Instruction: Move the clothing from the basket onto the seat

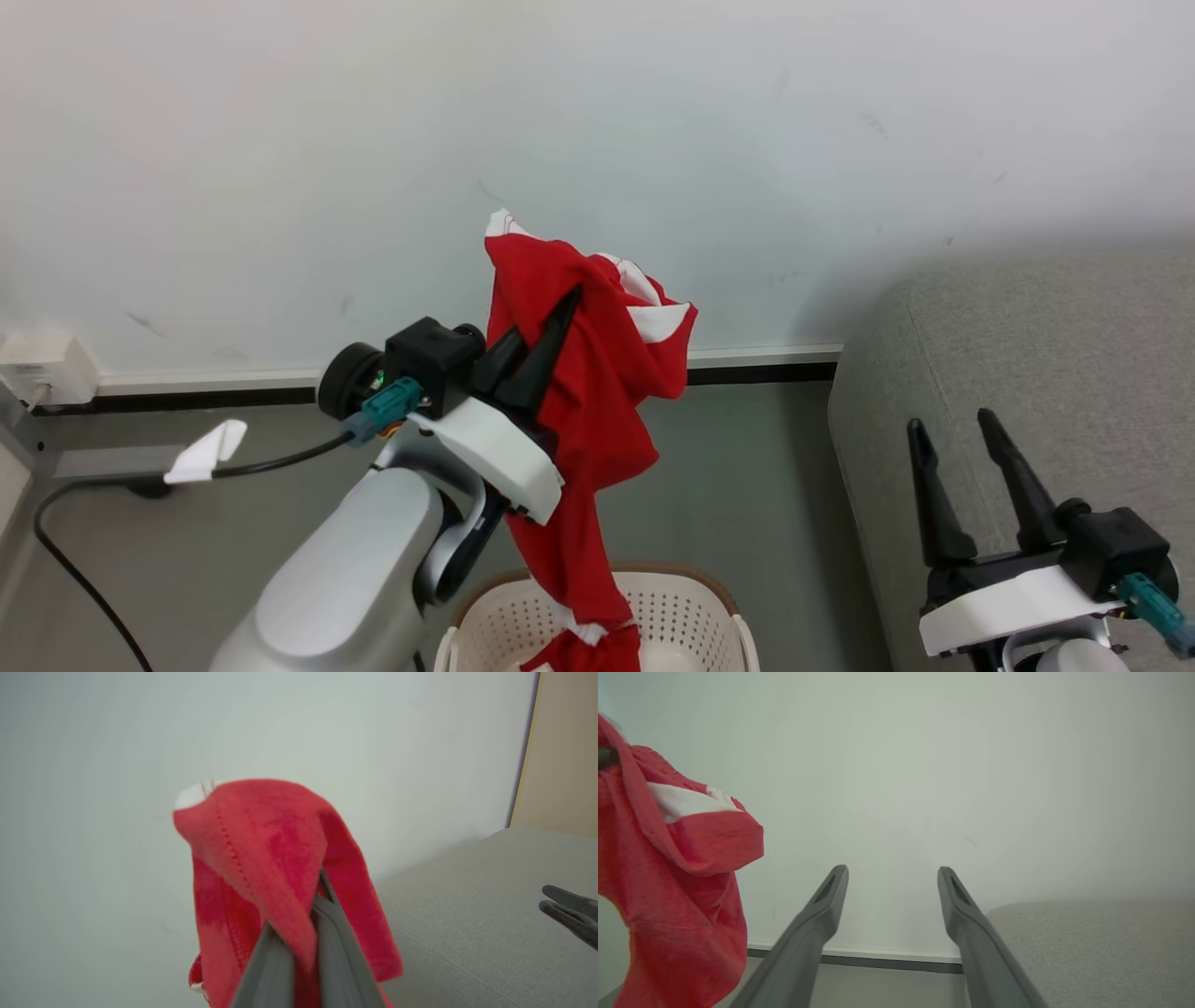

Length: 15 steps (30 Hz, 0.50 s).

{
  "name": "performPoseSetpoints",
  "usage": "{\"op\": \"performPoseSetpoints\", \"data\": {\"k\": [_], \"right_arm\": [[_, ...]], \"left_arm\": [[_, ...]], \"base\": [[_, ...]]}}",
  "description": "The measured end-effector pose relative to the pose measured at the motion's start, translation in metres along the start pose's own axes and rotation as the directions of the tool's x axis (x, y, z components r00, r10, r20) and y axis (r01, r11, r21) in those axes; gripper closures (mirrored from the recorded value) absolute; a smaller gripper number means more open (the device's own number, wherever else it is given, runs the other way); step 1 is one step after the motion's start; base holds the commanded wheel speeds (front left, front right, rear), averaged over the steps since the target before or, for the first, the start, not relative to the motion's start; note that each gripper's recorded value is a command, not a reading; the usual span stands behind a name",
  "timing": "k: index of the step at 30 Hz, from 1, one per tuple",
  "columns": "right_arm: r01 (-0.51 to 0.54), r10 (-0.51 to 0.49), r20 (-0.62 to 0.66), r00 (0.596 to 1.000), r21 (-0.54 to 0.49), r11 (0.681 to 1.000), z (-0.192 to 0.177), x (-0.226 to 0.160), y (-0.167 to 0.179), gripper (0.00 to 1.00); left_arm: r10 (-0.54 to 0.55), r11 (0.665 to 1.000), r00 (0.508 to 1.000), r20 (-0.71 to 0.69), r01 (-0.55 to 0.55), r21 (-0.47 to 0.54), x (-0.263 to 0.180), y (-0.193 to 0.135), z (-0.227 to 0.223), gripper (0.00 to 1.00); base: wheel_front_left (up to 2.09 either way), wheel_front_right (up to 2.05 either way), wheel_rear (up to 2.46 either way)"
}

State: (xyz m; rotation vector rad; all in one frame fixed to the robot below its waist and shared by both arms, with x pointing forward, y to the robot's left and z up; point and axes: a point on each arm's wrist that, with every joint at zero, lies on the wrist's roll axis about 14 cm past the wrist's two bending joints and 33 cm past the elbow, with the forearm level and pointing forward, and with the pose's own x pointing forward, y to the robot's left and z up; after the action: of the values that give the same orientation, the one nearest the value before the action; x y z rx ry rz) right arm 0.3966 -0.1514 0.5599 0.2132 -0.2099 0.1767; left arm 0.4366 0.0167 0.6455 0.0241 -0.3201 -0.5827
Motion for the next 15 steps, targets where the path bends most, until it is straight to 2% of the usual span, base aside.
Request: {"op": "performPoseSetpoints", "data": {"k": [7,11,15], "right_arm": [[-0.051,0.051,-0.024,0.998,0.017,0.999,-0.008,-0.002,0.018,0.00],[-0.156,0.160,-0.062,0.985,0.056,0.986,-0.020,-0.005,0.053,0.00],[-0.285,0.291,-0.115,0.950,0.066,0.956,-0.035,-0.007,0.091,0.00]], "left_arm": [[-0.009,1.000,1.000,0.002,0.009,0.001,-0.002,-0.007,0.008,1.00],[-0.020,1.000,1.000,0.006,0.020,0.001,-0.001,-0.011,0.011,1.00],[-0.032,0.999,0.999,0.008,0.032,-0.002,0.000,-0.015,0.012,1.00]], "base": [[0.00,0.00,0.00],[0.00,0.00,0.00],[0.00,0.00,0.00]]}}
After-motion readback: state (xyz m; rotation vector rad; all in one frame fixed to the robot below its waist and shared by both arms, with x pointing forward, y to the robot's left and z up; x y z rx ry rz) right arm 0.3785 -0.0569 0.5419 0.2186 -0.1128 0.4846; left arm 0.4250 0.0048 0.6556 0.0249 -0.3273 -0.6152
